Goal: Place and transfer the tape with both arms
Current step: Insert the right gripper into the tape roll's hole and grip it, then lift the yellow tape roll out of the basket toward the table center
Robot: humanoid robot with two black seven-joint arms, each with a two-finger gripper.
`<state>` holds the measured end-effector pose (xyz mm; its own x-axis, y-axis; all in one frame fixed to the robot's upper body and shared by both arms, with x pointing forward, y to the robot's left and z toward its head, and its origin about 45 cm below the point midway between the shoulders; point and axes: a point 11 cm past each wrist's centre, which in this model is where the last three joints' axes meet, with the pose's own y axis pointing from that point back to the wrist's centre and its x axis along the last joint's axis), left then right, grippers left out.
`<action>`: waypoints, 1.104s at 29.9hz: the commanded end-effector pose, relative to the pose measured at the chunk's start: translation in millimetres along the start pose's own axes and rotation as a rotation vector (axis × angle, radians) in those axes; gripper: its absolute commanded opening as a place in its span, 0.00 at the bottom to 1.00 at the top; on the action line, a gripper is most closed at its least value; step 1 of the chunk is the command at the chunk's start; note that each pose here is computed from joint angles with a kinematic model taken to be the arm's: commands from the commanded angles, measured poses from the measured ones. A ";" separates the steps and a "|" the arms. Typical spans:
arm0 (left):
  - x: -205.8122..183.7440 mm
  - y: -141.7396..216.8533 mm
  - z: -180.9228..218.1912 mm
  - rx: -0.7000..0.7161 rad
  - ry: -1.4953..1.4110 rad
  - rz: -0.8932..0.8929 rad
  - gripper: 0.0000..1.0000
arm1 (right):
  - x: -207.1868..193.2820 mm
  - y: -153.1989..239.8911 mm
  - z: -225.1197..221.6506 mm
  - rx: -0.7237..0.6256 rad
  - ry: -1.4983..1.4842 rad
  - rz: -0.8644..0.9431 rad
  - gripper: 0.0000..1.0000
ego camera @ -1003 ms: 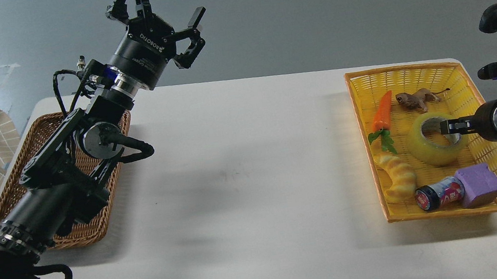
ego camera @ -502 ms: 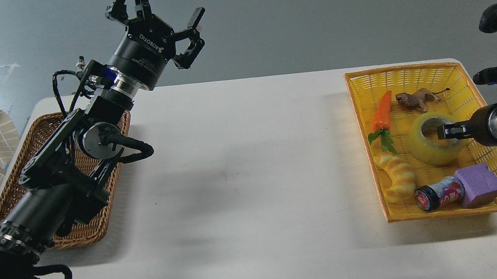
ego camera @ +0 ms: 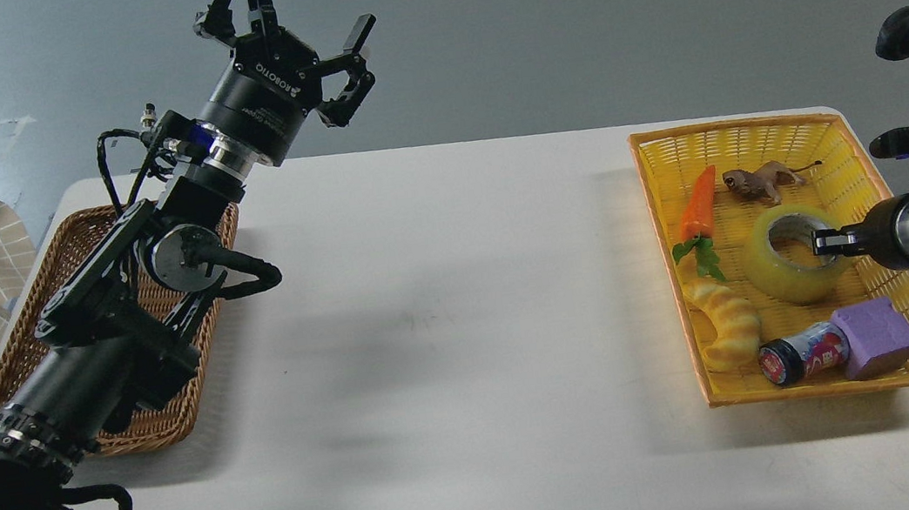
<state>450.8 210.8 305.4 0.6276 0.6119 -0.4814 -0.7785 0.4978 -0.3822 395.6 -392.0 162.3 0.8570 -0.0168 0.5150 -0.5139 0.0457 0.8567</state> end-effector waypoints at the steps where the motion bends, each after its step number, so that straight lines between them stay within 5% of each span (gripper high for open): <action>1: 0.6 -1.3 0.4 0.002 -0.003 0.001 0.98 | 7.2 2.3 -3.9 0.005 0.003 0.014 0.00; 24: -6.1 -8.5 -0.6 0.002 0.001 -0.017 0.98 | 127.0 114.1 -26.8 0.141 0.010 0.305 0.00; 33: -7.8 -9.9 -0.6 0.002 0.000 -0.023 0.98 | 135.6 103.8 -107.8 0.270 0.099 0.297 0.00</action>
<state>453.6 202.0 312.2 0.6429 0.6016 -0.4740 -0.7659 0.5098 -0.3917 460.8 -308.7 325.1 0.6550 0.0286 0.7551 -0.7389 -0.1846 0.6480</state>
